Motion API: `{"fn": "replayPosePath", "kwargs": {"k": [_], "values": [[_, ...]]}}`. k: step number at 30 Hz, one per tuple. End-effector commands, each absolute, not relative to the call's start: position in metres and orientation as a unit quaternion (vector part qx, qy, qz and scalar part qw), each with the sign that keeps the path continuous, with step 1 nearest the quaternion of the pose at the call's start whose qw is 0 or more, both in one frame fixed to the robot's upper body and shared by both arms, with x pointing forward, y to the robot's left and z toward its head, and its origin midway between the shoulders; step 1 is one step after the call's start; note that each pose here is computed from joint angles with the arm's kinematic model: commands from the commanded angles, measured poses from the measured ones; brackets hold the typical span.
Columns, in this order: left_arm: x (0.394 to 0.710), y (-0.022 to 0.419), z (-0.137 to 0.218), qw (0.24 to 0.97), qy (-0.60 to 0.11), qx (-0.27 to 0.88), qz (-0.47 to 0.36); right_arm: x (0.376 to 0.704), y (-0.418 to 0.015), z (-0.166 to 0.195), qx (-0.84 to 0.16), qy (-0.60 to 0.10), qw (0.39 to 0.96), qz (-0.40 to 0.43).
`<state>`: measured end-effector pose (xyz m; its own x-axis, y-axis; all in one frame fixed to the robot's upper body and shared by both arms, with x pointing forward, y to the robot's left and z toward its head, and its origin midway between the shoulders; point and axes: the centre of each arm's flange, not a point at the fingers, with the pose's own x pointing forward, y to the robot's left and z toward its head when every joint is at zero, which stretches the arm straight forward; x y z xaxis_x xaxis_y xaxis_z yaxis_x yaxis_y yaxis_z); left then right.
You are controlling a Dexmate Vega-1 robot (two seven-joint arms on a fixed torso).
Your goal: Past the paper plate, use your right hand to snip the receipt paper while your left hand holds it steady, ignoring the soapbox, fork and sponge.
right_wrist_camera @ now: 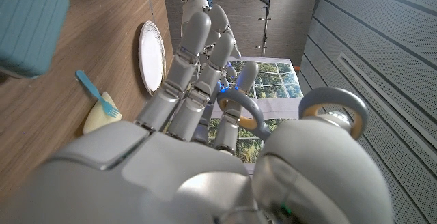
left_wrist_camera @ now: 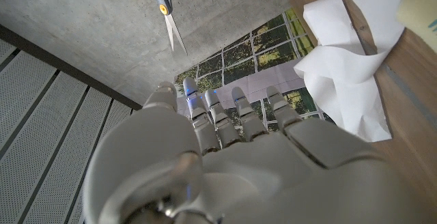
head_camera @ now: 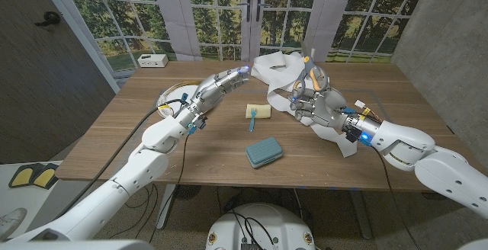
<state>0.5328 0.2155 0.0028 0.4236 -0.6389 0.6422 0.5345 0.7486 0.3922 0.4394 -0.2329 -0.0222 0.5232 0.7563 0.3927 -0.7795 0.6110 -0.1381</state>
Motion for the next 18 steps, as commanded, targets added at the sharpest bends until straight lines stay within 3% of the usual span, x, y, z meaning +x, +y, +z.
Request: {"fn": "replayPosePath", "kwargs": {"k": [1,16,18], "values": [[0.536,0.23,0.019,0.861,-0.389,0.143,-0.295,0.437,-0.245,-0.033,0.033,-0.212,0.875,0.434],[0.547,0.209,0.024,0.865,-0.381,0.281,-0.164,0.439,-0.256,-0.037,0.04,-0.209,0.884,0.416],[0.555,0.208,0.021,0.876,-0.365,0.254,-0.187,0.439,-0.257,-0.037,0.039,-0.209,0.884,0.416]]}}
